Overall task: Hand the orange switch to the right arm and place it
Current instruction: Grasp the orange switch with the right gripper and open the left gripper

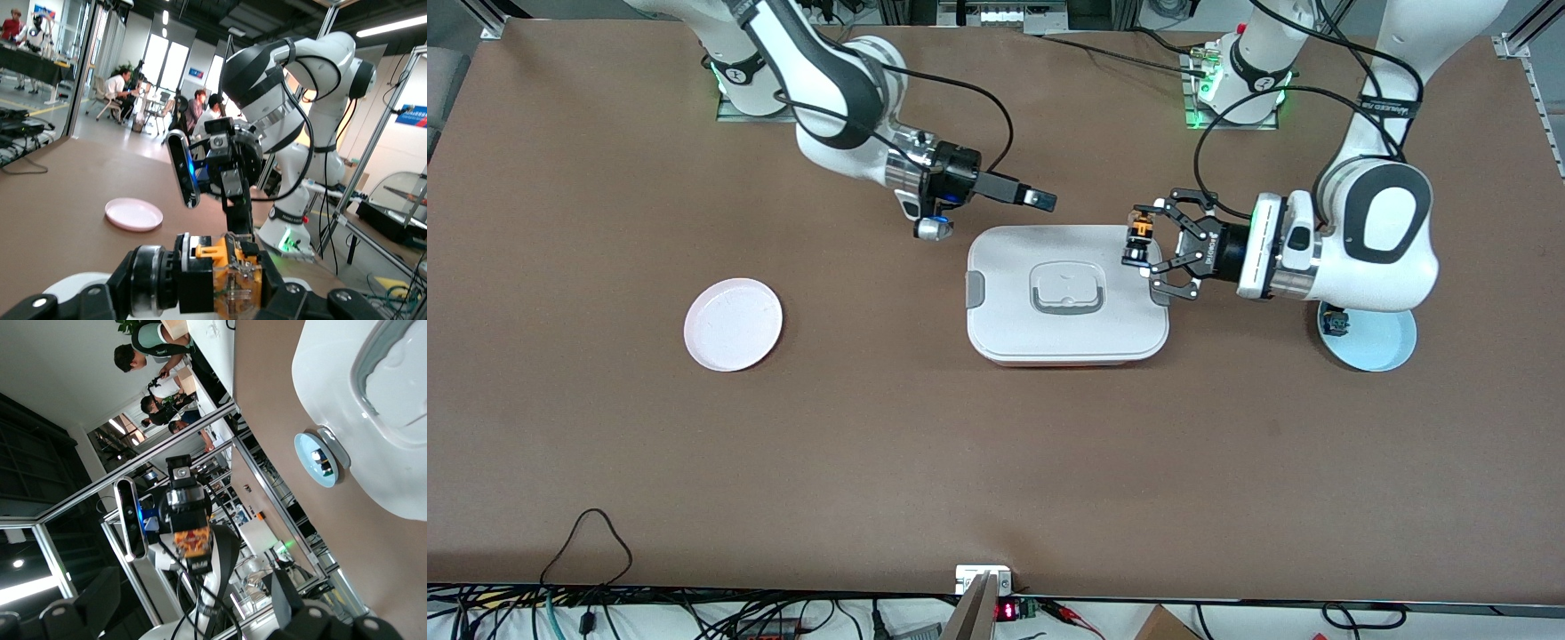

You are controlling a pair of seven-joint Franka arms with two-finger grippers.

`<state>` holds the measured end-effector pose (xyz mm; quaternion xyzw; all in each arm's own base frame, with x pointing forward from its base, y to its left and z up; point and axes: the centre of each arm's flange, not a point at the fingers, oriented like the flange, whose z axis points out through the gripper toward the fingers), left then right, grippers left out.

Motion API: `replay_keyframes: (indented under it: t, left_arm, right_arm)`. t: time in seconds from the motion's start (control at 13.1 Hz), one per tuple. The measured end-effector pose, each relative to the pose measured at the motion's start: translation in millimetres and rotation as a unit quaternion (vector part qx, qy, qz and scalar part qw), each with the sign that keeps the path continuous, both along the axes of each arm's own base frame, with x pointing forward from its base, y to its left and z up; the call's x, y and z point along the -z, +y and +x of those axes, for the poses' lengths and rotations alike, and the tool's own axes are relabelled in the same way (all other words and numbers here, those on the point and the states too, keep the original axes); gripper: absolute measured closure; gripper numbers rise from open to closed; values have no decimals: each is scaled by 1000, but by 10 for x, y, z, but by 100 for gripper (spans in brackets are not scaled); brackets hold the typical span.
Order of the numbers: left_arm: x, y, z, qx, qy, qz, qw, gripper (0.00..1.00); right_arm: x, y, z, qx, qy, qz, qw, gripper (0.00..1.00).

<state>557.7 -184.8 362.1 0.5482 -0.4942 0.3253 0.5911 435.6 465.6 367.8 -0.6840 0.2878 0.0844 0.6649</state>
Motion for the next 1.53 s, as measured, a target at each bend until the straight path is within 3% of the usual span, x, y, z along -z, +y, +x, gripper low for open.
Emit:
replay_keyframes:
  t: [0.31, 0.77, 0.84, 1.07, 1.15, 1.53]
  left_arm:
    - [40, -270, -79, 15, 2, -15, 1000, 27]
    - [36, -415, -139, 29, 2, -18, 999, 27]
    - [38, -416, -141, 29, 2, -18, 999, 27]
    - [68, -414, -159, 29, 4, -18, 999, 27]
    - [78, -412, -164, 28, 9, -16, 999, 27]
    - [80, -411, -166, 28, 10, -17, 999, 27]
  right_arm:
    - [40, 330, -25, 13, 13, -5, 1000, 0]
    - [37, 476, 30, 19, 10, -10, 1000, 0]
    - [43, 482, 23, 18, 10, -11, 1000, 7]
    - [-4, 489, 45, 20, 7, -9, 1000, 45]
    - [-4, 488, 47, 20, -1, -12, 1000, 54]
    - [-7, 488, 46, 20, -1, -13, 1000, 54]
